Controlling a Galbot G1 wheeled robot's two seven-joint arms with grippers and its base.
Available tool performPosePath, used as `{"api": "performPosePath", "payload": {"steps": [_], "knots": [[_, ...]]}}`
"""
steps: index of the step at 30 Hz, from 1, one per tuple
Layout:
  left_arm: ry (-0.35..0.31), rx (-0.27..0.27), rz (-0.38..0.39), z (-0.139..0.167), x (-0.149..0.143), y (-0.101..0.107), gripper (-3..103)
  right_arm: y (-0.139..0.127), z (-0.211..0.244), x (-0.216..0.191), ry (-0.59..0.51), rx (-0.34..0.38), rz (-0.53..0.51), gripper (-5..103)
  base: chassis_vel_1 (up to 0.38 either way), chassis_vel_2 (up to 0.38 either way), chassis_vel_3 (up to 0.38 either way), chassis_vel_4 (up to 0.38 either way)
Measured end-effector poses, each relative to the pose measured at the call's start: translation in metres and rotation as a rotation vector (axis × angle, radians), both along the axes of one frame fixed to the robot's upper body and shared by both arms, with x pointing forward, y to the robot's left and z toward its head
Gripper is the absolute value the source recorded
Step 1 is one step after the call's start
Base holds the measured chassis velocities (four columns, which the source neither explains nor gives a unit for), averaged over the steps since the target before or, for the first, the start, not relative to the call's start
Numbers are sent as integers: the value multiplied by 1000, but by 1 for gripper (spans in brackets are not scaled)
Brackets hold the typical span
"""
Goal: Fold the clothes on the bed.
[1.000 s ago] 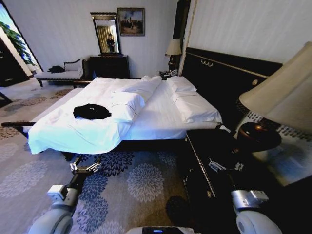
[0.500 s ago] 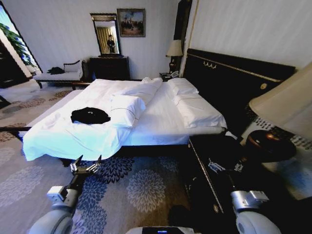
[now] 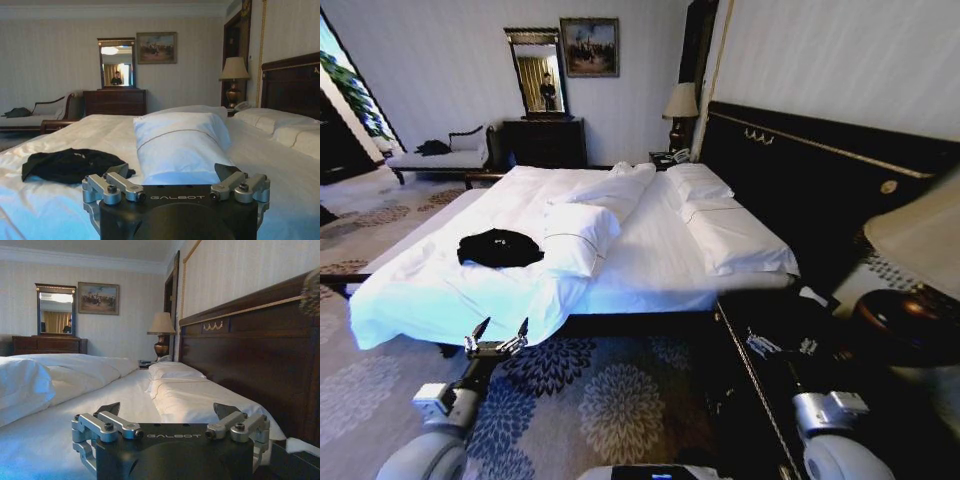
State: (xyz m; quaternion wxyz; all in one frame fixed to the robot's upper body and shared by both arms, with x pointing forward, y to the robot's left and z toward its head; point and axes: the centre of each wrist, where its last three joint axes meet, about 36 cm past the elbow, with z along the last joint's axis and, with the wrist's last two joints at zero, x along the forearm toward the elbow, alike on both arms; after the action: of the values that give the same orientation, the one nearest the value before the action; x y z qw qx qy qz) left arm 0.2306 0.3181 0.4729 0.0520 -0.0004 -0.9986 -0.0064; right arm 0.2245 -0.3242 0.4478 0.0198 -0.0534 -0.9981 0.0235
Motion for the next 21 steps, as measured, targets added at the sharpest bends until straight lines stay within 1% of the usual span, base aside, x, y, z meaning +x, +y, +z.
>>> {"api": "performPosePath", "payload": {"steps": [9,21], "knots": [[7,6,0,-3,-4,1,98,1,1,0,10,0,-6,100,-183,186,165,-198],[-6,8,-10,2,-3,-1,98,3,1,-2,12,2,-11,100,-232,227,224,-227]]}}
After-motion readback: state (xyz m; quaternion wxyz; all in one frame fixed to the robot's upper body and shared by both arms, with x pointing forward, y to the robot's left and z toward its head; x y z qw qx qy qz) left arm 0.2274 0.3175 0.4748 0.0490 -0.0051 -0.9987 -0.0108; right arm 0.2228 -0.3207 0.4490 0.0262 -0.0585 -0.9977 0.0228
